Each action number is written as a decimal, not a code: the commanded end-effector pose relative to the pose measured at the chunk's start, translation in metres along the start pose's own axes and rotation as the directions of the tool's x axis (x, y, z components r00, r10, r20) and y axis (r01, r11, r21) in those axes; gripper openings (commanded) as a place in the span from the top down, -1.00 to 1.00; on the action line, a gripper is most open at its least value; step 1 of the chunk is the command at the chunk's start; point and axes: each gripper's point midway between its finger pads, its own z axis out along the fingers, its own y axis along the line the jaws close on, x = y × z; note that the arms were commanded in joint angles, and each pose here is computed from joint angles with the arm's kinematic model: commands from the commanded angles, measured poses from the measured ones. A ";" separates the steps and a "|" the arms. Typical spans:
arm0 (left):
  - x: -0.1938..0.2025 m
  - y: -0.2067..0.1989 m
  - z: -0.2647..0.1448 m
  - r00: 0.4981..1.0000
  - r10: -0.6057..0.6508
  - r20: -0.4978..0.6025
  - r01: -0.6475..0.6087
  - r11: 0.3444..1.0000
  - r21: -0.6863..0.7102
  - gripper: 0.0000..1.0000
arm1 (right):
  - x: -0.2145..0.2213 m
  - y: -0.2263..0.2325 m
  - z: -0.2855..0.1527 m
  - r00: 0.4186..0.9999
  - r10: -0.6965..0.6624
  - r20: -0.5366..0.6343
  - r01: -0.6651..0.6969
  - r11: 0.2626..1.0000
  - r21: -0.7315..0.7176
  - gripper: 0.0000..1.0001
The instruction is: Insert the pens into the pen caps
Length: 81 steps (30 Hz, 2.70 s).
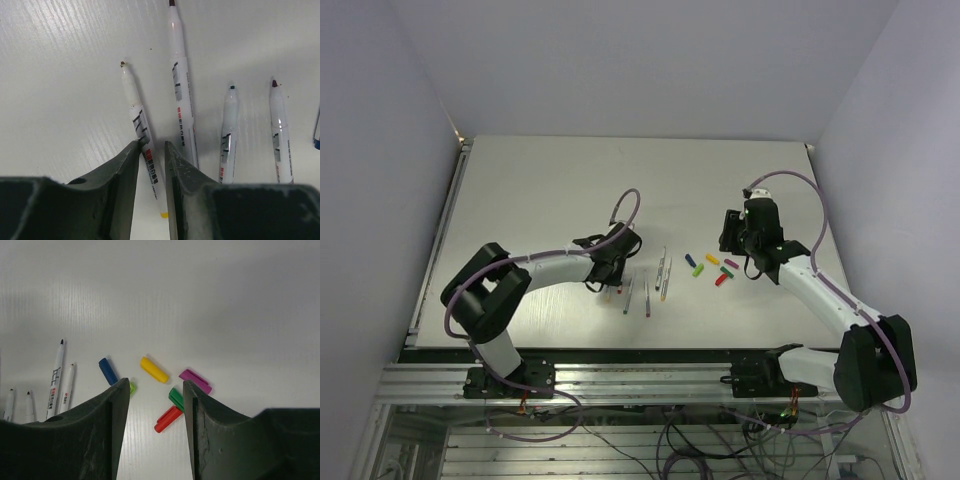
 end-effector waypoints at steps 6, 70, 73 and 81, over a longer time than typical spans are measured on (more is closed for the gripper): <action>0.070 0.022 0.000 0.956 0.051 -0.288 -0.068 0.996 -0.050 0.32 | -0.007 0.014 0.002 1.000 0.027 0.014 -0.026 0.998 -0.054 0.07; 0.132 0.008 -0.011 0.923 0.002 -0.384 0.045 0.992 0.115 0.86 | 0.085 0.012 0.072 0.934 -0.120 -0.337 0.127 0.992 -0.002 0.16; 0.131 0.008 -0.011 0.925 0.000 -0.381 0.047 0.992 0.116 0.86 | 0.089 0.011 0.073 0.931 -0.116 -0.346 0.125 0.992 0.004 0.16; 0.129 0.007 -0.012 0.929 0.005 -0.370 0.043 0.992 0.122 0.86 | 0.102 0.009 0.072 0.921 -0.092 -0.378 0.106 0.994 0.015 0.41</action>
